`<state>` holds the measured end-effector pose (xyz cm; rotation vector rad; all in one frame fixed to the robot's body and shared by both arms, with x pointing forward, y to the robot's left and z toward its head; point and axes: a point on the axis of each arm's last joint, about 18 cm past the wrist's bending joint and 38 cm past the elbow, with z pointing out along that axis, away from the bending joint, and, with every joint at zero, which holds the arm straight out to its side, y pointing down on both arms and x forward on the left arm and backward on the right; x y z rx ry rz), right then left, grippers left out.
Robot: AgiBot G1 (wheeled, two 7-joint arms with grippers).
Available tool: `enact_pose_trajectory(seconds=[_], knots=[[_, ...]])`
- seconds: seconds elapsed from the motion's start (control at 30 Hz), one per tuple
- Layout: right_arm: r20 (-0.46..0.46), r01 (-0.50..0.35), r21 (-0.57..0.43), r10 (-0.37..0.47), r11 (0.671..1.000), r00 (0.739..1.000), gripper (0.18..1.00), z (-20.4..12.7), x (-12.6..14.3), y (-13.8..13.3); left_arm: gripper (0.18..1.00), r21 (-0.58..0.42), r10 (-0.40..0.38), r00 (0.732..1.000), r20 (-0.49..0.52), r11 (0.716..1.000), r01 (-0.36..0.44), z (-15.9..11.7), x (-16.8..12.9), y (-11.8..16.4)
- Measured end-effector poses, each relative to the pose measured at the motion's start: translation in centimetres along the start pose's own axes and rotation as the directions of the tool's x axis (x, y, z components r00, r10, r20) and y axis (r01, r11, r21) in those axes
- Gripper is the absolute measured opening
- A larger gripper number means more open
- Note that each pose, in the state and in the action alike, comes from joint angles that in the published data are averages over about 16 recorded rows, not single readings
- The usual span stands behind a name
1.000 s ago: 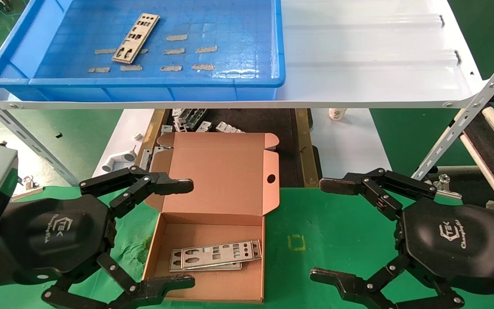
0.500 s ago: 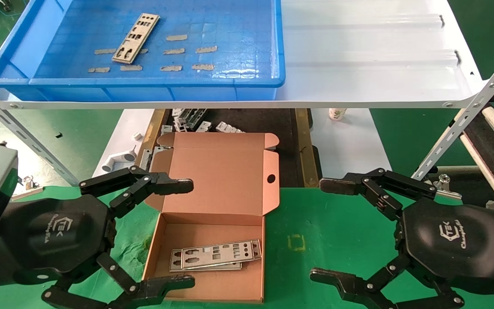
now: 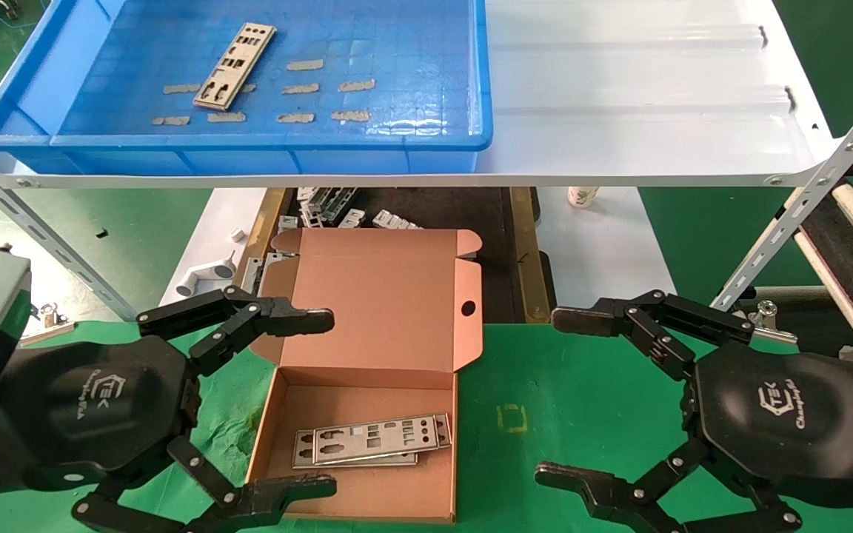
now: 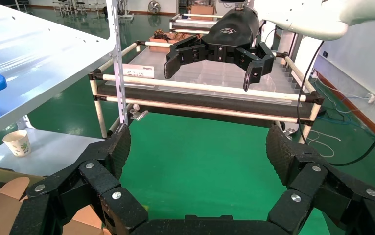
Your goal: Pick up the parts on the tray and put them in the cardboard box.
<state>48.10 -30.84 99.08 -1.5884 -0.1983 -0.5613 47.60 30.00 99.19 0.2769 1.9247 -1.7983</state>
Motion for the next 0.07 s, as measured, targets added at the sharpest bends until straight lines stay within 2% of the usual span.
enact_pose_trajectory(seconds=[0.07], knots=[[0.0,0.0,0.0,0.0,1.0,1.0,1.001,0.0,0.0,0.0,1.001,0.0,0.0,1.0,0.0,1.0,0.0,0.0,0.0,0.0]])
